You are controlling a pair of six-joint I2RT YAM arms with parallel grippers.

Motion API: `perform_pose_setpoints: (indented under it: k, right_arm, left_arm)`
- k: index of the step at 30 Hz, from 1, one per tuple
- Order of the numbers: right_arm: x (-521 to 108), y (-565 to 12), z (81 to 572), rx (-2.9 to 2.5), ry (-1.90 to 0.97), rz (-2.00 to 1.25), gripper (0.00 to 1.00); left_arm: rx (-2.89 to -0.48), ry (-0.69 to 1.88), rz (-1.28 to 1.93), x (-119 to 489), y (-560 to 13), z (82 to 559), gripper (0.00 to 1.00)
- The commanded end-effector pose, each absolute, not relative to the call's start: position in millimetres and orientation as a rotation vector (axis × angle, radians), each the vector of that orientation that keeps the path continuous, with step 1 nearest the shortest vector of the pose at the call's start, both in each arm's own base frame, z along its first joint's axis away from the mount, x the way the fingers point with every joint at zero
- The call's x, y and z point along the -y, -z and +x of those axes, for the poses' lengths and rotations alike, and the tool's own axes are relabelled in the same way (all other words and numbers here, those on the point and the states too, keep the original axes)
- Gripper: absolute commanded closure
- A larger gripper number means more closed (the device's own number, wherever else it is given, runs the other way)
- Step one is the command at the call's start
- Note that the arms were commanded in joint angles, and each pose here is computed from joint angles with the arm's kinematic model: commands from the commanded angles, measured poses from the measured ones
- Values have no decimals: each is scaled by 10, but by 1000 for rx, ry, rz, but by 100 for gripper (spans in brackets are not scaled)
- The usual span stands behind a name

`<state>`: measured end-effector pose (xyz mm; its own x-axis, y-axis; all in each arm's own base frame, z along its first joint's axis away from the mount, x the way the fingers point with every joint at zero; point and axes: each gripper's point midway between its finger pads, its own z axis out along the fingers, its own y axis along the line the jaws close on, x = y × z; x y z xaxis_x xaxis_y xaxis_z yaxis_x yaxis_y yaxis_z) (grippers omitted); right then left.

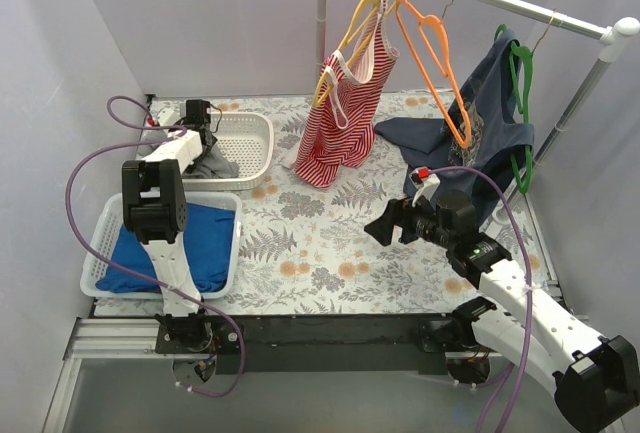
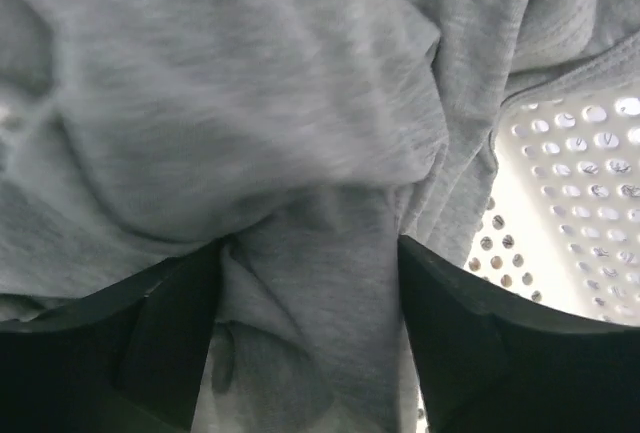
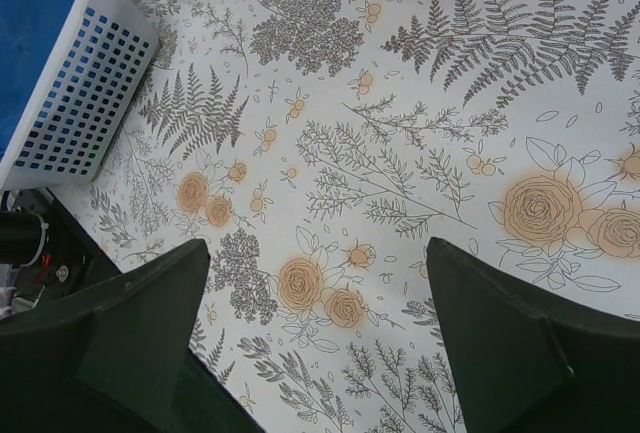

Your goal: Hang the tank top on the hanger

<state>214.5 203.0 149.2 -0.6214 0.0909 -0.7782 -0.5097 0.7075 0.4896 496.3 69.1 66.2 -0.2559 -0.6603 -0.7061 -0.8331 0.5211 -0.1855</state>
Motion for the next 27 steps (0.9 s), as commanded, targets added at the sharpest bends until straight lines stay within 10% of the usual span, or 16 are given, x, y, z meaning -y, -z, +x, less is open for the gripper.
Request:
perform_pose_setpoints:
  k: [1, 3, 5, 27]
  right_arm:
    - [-2080, -1545, 2107, -2058, -948, -328, 4]
    - [-2083, -1581, 2104, -2047, -955, -326, 7]
    - [-2078, -1596, 2117, -2042, -947, -323, 8]
    - [-2142, -2180, 2400, -1918, -896, -345, 9]
  left_arm:
    - [-2026, -218, -1228, -566, -719, 4931, 58]
    - [-1983, -183, -1207, -566, -959, 4949, 90]
    - [-1897, -109, -1158, -555, -1490, 5023, 100]
    - [-1269, 885, -249, 825, -5610, 3561, 100]
